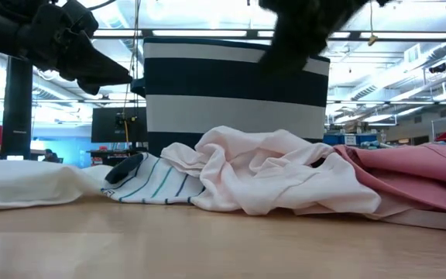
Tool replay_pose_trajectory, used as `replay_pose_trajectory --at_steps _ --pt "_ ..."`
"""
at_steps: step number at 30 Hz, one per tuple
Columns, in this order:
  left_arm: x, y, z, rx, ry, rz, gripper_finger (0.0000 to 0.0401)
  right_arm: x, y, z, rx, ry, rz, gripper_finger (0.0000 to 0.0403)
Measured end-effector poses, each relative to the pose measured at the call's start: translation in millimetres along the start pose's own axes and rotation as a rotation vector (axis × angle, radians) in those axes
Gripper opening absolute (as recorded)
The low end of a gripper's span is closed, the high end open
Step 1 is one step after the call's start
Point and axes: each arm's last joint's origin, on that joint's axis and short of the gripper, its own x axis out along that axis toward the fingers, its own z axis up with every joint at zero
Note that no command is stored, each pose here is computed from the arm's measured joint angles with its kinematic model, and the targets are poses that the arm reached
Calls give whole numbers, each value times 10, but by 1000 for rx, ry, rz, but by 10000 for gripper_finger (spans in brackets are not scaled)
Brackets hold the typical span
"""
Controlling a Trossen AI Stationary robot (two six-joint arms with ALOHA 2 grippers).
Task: Sort clothes
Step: Put the white underwear into the blue laundry bin
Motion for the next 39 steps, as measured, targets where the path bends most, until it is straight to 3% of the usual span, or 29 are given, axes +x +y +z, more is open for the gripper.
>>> replay_pose_trajectory --at_steps 6,12,18,24,35,37,39 --pt "0 0 0 0 0 0 137 -30 -37 40 59 43 17 11" --pt "0 0 -1 1 1 0 137 -36 -3 -8 107 98 73 73" --pt "0 0 -1 0 1 0 137 24 68 -254 4 151 56 150" --pt "0 0 0 0 0 1 137 115 89 -425 -36 70 30 186" --pt "0 -4 -6 -6 5 -13 137 436 -15 -709 -29 163 -8 180" --pt "0 -5 -7 -6 6 -13 137 470 -9 -679 -17 133 22 150" --pt "0 -5 -1 -6 1 -13 137 494 5 -675 -14 123 52 92"
